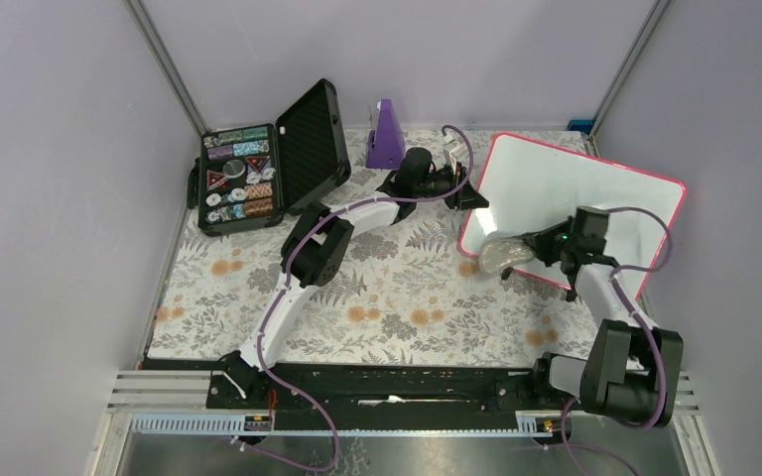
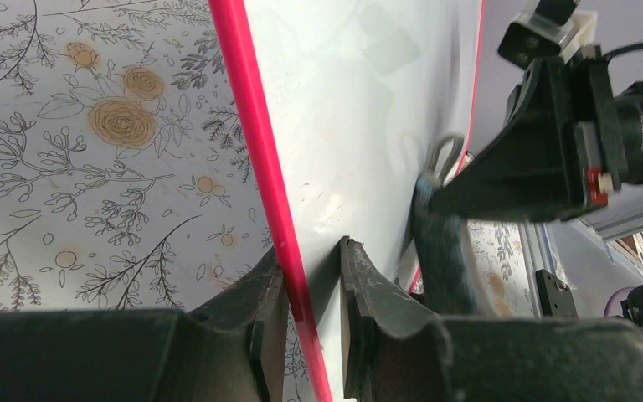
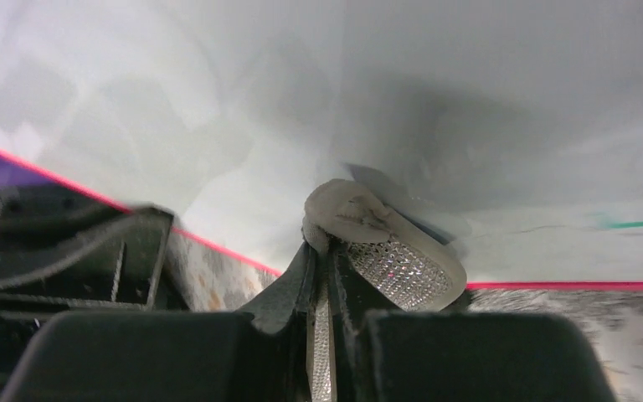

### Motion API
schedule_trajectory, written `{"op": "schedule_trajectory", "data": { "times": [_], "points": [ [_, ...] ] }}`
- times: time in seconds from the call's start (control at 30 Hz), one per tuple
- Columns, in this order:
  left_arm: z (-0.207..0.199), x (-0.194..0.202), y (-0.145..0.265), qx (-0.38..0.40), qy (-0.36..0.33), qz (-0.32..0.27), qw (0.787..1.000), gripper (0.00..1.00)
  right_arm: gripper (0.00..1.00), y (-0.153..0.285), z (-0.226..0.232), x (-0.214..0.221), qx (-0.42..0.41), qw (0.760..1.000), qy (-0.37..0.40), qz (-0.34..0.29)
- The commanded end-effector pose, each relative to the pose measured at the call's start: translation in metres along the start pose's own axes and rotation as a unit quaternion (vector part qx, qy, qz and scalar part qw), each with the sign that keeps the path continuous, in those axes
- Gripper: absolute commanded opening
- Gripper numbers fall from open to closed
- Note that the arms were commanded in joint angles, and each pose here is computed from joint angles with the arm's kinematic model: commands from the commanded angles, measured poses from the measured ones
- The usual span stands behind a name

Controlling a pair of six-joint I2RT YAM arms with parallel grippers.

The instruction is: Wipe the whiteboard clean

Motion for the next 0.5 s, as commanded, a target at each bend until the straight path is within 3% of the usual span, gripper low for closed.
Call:
{"op": "schedule_trajectory", "data": {
  "times": [0.0,0.2,0.33,0.47],
  "points": [
    [-0.01,-0.012,-0.007,-0.019,-0.084,-0.021,0.996,0.0,0.0,0.022,-0.03,-0.044,0.045,0.992,-0.038,-0.109],
    [-0.01,-0.012,-0.007,-0.018,-0.083,-0.021,0.996,0.0,0.0,0.048,-0.099,-0.073,0.074,0.977,-0.146,-0.139],
    [-0.01,-0.012,-0.007,-0.018,-0.083,-0.021,0.996,0.0,0.0,0.043,-0.101,-0.07,0.039,0.981,-0.157,-0.109],
    [-0.009,-0.012,-0.008,-0.018,-0.082,-0.021,0.996,0.0,0.0,0.024,-0.075,-0.055,0.012,0.991,-0.107,-0.077]
  ]
}}
Point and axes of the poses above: each gripper's point midway between its finger pads, its own y axis back along the fingers, its own z axis along the line the jaws close on, x = y × z, the point moved 10 cm from there along y, back along the fingers, and after that the axes turned 3 degrees about y, right-handed, at the moved point
